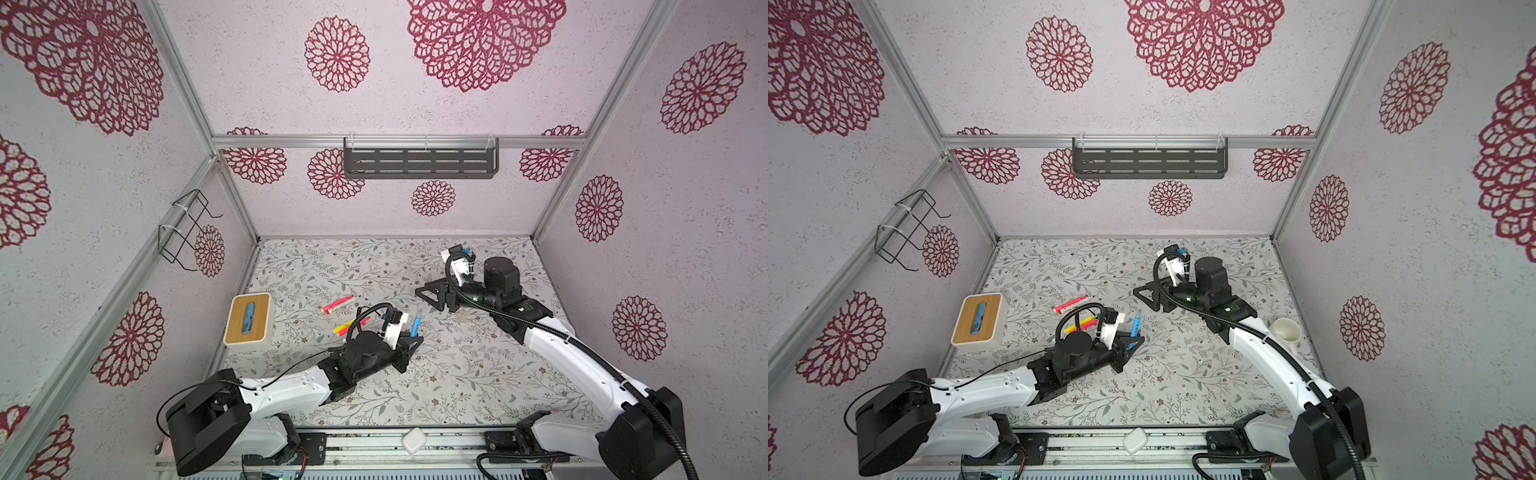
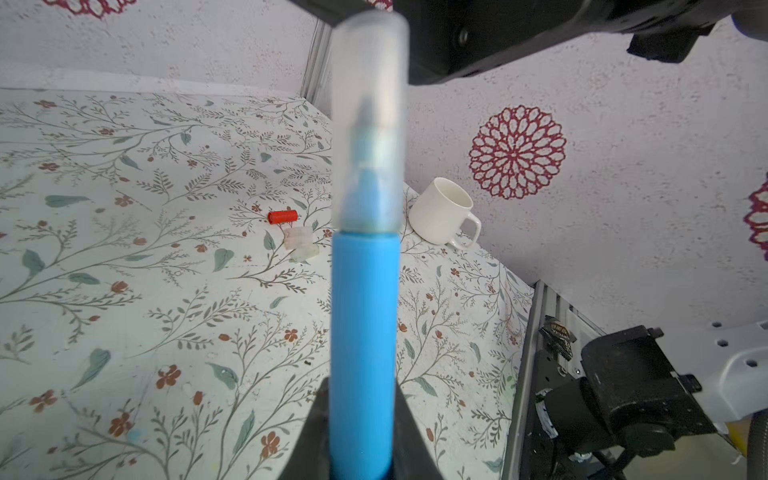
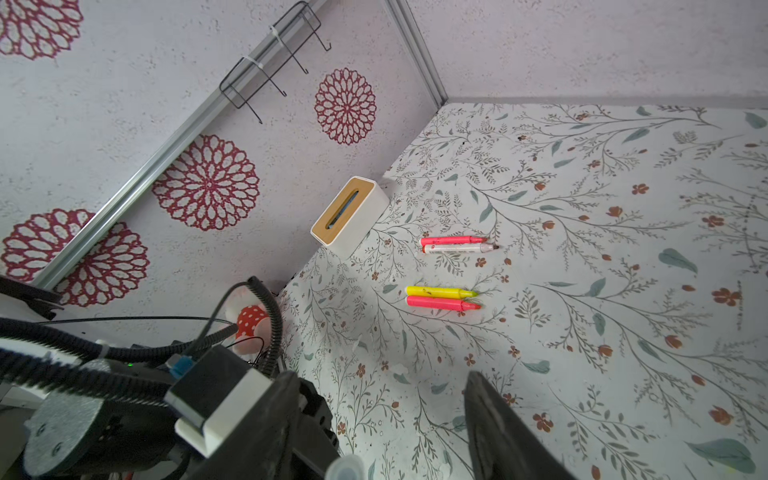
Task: Insert the pens into the pen caps
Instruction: 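Lower the clear cap onto the blue marker tip with the right gripper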
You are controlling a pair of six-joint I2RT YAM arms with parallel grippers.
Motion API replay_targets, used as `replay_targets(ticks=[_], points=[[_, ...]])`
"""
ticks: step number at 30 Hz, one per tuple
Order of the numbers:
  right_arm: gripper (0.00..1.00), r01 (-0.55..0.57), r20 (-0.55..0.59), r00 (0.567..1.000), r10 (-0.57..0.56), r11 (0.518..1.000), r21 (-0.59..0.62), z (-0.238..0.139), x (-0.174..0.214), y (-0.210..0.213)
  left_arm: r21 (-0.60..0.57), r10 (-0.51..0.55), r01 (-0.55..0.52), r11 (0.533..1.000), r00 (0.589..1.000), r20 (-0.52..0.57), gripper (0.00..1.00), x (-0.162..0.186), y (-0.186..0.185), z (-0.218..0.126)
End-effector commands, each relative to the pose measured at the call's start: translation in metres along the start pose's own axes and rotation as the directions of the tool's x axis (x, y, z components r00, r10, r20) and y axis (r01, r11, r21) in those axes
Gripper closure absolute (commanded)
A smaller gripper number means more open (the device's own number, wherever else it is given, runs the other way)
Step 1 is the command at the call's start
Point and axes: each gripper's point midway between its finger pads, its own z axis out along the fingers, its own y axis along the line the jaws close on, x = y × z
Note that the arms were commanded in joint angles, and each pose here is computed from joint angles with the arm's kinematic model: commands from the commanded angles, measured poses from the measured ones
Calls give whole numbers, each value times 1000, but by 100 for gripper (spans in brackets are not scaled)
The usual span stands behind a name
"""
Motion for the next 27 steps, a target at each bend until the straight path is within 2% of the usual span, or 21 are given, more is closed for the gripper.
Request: replay_targets(ticks=[1,15,22,27], points=[[39,46,53,998,-42,996,-72,-3,-15,22,68,-42,37,997,997,70,100,-22,-13,2],[48,36,23,999,-35,996,-86,3,6,18,53,-63,58,997,993,98,100,-28,-8,11],[63,27,12,1000,-26,994,-104,6,13,18,52,-81,76,996,990,113,100,-30,-4,14],[68,12,2,1000,-12,994,-110,10,19,15,52,-76,71,996,990,118,100,-33,-4,15]])
